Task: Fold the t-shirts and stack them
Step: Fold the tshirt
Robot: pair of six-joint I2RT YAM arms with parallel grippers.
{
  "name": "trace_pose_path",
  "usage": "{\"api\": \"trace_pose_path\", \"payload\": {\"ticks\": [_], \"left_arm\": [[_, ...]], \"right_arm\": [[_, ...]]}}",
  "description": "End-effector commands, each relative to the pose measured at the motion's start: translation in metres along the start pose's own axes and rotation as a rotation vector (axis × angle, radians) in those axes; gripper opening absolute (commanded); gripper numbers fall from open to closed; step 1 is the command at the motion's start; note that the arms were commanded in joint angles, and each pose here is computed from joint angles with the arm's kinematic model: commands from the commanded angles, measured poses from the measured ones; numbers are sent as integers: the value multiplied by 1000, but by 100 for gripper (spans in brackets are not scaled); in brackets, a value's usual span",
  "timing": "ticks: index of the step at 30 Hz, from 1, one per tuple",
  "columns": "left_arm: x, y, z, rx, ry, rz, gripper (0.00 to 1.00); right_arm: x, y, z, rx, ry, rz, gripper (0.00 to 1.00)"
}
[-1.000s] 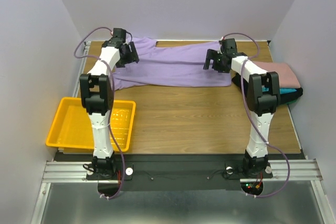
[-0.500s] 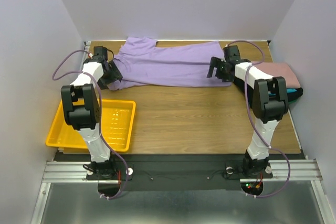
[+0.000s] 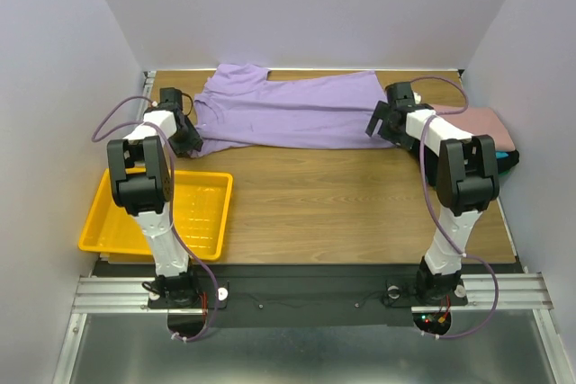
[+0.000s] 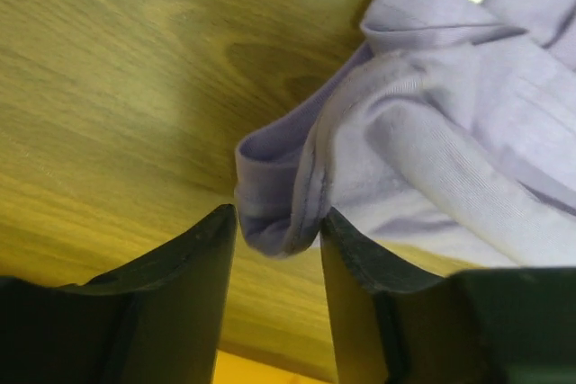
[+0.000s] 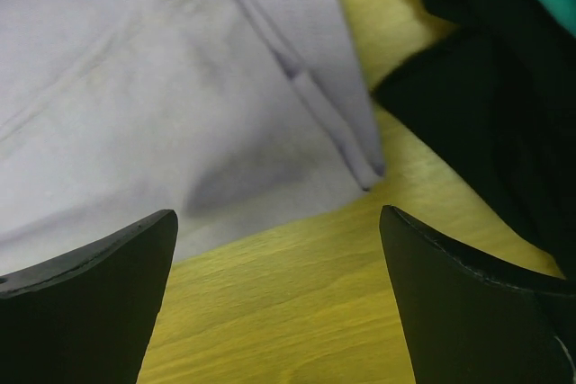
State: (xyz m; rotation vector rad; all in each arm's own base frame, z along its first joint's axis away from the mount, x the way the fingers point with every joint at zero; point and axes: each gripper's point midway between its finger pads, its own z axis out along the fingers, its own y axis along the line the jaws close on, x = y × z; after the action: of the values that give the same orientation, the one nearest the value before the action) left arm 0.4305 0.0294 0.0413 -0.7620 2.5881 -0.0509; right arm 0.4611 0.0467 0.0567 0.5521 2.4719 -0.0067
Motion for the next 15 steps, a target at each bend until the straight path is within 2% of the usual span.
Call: {"api": "trace_pose_path", "payload": {"ticks": [1,3,6,7,8,9,10,11,14,15], "left_arm": [[-9,0,4,4,-18,-5,49],[-10,-1,8,4,-18,-13,49],[-11,-1,15,-2,-7,-14,40],[-11,0,16,-7,-4,-15,28],[-12,1,16,-16,-9,-16,21],[-15,4,15,-41,-20,-14,4],[-18,7,14,-54,-28,-18,0],[-22,7,12,-57,-36,-20,0],[-31,4,4,-43,-59,-23,0],[-37,4,0,-43,-74,-26,0]], "right_arm": [[2,-28,-1,115,1,103,100],[4,-31,5,128,10,126,100],[9,-29,19,137,31,142,99],[7,-27,20,135,29,143,99],[8,-27,23,141,32,147,96],[7,-27,27,148,31,146,93],[6,-27,29,149,30,148,88],[5,-25,31,143,32,145,76],[0,-17,36,122,34,147,47],[-1,-17,37,122,32,146,27]]}}
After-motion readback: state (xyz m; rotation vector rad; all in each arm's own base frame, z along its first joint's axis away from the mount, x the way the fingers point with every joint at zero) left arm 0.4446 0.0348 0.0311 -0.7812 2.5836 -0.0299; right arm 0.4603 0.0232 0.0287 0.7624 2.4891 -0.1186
